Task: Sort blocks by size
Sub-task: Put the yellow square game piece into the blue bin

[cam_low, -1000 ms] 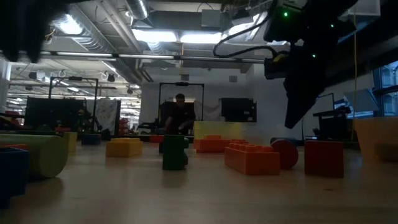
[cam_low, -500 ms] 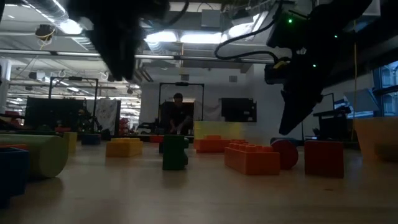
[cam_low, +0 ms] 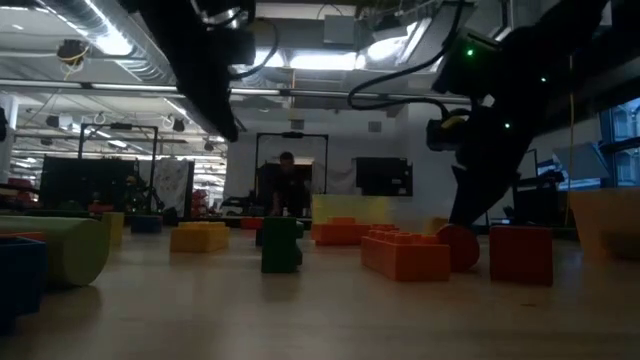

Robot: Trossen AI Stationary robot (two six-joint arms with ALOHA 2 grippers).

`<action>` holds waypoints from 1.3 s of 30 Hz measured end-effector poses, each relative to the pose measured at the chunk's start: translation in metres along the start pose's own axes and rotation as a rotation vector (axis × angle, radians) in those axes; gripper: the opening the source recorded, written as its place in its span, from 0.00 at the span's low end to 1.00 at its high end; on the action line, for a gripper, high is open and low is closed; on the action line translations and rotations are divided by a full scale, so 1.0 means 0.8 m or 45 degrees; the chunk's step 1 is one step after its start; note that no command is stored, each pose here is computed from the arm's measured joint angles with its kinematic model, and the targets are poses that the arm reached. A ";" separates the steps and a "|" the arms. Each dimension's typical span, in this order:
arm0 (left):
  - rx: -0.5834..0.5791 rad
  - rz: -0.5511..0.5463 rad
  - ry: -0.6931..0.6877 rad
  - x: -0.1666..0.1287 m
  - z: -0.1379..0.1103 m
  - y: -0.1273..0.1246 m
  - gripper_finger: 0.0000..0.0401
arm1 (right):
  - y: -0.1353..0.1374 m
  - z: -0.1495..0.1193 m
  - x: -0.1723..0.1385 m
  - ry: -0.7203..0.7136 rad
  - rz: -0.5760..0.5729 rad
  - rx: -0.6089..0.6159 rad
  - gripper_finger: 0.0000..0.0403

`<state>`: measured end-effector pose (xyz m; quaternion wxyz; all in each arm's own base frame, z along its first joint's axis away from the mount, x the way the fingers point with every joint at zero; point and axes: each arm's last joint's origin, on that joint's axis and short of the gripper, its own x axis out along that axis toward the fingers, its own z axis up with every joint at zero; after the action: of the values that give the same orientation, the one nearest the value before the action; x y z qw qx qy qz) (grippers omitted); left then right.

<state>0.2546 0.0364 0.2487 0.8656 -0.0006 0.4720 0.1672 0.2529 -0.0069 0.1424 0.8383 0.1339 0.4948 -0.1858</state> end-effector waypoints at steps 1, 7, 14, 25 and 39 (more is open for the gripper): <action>-0.024 -0.003 -0.029 0.002 -0.004 0.005 0.52 | 0.000 -0.001 0.001 0.006 -0.002 -0.002 0.79; -0.084 0.004 -0.068 0.025 -0.024 0.014 0.52 | 0.002 -0.002 0.018 0.025 -0.039 -0.036 0.79; -0.073 -0.033 -0.128 0.040 -0.036 0.010 0.52 | 0.004 0.004 0.024 -0.066 -0.078 -0.073 0.79; -0.128 -0.062 -0.239 0.043 -0.031 0.009 0.52 | 0.004 0.008 0.024 -0.123 -0.088 0.016 0.72; -0.225 -0.091 -0.328 0.040 -0.022 0.005 0.52 | 0.007 0.014 0.022 -0.149 -0.063 0.014 0.37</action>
<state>0.2548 0.0463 0.2134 0.9210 -0.0722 0.3401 0.1758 0.2720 -0.0097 0.1324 0.8603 0.1151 0.4470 -0.2165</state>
